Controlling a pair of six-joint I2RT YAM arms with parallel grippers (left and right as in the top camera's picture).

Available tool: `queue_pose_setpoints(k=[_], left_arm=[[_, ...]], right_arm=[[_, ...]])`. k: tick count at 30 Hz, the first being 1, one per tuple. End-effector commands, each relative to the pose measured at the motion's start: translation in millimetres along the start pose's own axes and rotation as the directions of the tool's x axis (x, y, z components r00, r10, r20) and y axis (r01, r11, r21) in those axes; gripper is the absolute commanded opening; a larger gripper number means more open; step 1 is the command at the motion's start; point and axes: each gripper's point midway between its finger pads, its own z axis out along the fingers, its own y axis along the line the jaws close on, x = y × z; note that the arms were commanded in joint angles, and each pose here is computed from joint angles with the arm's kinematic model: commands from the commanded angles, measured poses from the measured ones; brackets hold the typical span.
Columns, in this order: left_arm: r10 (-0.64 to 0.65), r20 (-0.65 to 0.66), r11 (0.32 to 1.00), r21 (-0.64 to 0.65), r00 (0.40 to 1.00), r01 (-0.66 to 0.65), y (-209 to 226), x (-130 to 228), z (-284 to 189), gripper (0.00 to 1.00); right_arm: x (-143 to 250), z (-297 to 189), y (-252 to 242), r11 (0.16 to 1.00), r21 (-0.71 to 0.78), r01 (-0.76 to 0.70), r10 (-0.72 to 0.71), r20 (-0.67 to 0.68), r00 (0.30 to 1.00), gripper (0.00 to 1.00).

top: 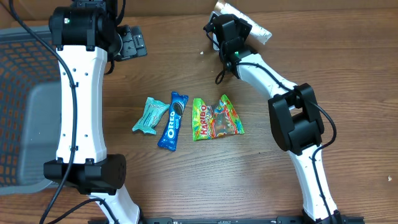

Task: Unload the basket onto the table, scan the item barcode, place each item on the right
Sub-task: 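Hold the bottle label against the white scanner with the right gripper, then carry the bottle to the right side and release it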

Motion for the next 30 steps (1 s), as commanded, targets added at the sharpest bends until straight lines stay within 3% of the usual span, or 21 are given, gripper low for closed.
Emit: queue_pose_setpoints(k=[1, 6, 9, 11, 13, 16, 20, 21, 25, 30], left_arm=[[0.011, 0.003, 1.000, -0.014, 1.000, -0.011, 4.1, -1.3, 0.8, 1.00], [0.011, 0.004, 1.000, -0.015, 1.000, -0.011, 4.1, -1.4, 0.7, 1.00], [0.011, 0.003, 1.000, -0.015, 1.000, -0.011, 4.1, -1.2, 0.8, 1.00], [0.011, 0.004, 1.000, -0.015, 1.000, -0.011, 4.1, -1.3, 0.8, 1.00], [0.011, 0.004, 1.000, -0.015, 1.000, -0.011, 4.1, -1.3, 0.8, 1.00], [0.011, 0.004, 1.000, -0.015, 1.000, -0.011, 4.1, -1.3, 0.8, 1.00], [0.011, 0.004, 1.000, -0.015, 1.000, -0.011, 4.1, -1.3, 0.8, 1.00], [0.011, 0.004, 1.000, -0.015, 1.000, -0.011, 4.1, -1.3, 0.8, 1.00], [0.011, 0.004, 1.000, -0.015, 1.000, -0.011, 4.1, -1.3, 0.8, 1.00], [0.011, 0.003, 1.000, -0.014, 1.000, -0.011, 4.1, -1.3, 0.8, 1.00]], right_arm=[[-27.6, -57.7, -80.3, 0.990, 0.003, -0.143, 0.142, 0.109, 0.984, 0.04], [-32.9, -117.3, -72.1, 0.936, -0.312, -0.163, 0.225, 0.176, 0.958, 0.04], [-44.0, -175.0, -63.0, 0.814, -0.561, -0.152, 0.334, 0.237, 0.913, 0.04], [-46.7, -217.7, -64.7, 0.688, -0.707, -0.167, 0.442, 0.225, 0.868, 0.04], [-41.1, -248.1, -71.1, 0.578, -0.787, -0.215, 0.524, 0.157, 0.837, 0.04], [-13.7, -269.0, -76.2, 0.426, -0.814, -0.395, 0.600, -0.073, 0.797, 0.04], [28.9, -270.7, -68.8, 0.333, -0.773, -0.540, 0.568, -0.292, 0.769, 0.04], [54.6, -259.7, -68.0, 0.319, -0.722, -0.614, 0.548, -0.389, 0.741, 0.04], [110.6, -210.7, -90.3, 0.246, -0.482, -0.841, 0.633, -0.577, 0.515, 0.04], [200.0, -152.3, -96.8, 0.013, -0.111, -0.994, 0.691, -0.717, 0.089, 0.04]])
